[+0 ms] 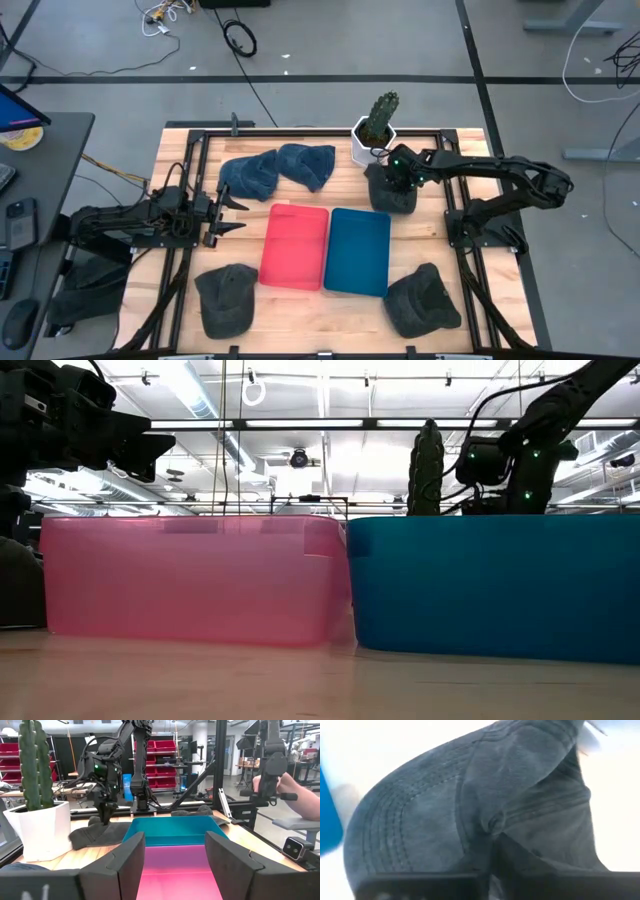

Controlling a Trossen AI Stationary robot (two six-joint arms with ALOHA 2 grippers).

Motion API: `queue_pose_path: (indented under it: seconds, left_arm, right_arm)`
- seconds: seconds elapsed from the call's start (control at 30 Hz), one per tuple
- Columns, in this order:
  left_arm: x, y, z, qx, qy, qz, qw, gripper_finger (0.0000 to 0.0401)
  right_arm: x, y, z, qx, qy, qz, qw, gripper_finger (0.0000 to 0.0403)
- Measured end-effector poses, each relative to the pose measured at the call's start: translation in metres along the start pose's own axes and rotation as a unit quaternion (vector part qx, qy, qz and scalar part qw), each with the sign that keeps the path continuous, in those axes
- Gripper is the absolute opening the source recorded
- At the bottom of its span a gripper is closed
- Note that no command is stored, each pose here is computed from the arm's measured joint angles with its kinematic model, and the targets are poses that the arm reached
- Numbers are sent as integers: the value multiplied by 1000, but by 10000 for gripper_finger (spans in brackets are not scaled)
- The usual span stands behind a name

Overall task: Pick & Place hat
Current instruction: Put the top black cap into the blue bin

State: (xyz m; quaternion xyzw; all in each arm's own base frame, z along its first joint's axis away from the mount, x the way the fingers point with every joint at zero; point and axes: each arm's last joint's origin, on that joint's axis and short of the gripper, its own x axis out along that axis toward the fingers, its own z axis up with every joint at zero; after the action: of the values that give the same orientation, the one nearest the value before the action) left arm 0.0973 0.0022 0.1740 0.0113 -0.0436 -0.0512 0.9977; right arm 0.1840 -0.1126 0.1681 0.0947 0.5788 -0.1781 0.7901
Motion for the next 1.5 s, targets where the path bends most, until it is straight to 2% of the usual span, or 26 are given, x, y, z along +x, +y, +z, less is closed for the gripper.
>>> queue_pose_path:
  seconds: [0.27,0.47,0.67,1.03,1.13,1.5]
  left_arm:
    - [0,0,0,0,0,0,1000,211]
    - [0,0,0,0,0,0,1000,211]
    - [0,0,0,0,0,0,1000,211]
    - [0,0,0,0,0,0,1000,211]
    - [0,0,0,0,0,0,1000,211]
    - [0,0,0,0,0,0,1000,211]
  right_arm:
    - [-38,2,9,22,0,-56,998,6]
    - [-70,18,12,29,-49,-67,996,2]
    - [-93,38,11,23,-106,-43,993,1]
    - [-123,86,14,-21,-146,19,989,0]
    - [-129,100,14,-11,-160,43,986,0]
    - [-130,147,19,-27,-134,90,987,0]
